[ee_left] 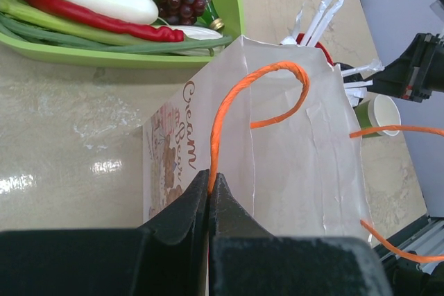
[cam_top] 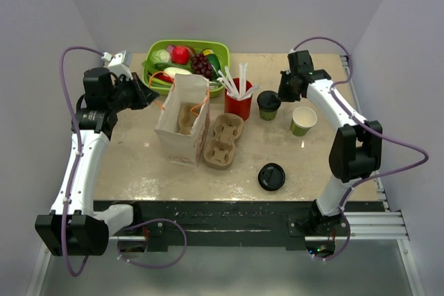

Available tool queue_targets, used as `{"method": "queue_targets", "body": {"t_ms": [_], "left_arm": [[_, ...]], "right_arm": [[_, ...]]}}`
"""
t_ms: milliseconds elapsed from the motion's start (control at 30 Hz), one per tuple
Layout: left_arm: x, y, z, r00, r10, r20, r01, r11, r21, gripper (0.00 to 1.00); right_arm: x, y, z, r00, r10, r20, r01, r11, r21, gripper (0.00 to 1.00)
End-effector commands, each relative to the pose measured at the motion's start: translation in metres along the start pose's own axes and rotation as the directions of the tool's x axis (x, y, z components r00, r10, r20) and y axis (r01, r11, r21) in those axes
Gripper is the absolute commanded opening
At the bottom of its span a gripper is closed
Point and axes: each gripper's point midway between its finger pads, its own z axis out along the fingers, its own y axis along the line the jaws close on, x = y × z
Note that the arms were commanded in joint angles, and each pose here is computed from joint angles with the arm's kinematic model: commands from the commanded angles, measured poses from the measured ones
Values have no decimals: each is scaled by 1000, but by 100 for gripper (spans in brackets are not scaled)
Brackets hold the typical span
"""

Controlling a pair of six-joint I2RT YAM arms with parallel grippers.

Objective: Pack the takeout coffee

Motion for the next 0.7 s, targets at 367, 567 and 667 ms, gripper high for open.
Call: {"method": "queue_targets", "body": {"t_ms": [367, 567, 667], "left_arm": [[-1, -6, 1, 1000, 17, 6, -18, 999, 38, 0], [0, -6, 1, 1000, 26, 0, -26, 999, 38, 0], [0, -7, 1, 999, 32, -6, -32, 999, 40, 0]], "right_arm": [[-64, 16, -124, 926, -23, 377, 63, 994, -92, 0], [-96, 59, -208, 849, -11, 528, 173, 950, -258, 0], [-105, 102, -246, 807, -69, 587, 295, 908, -299, 0]]}}
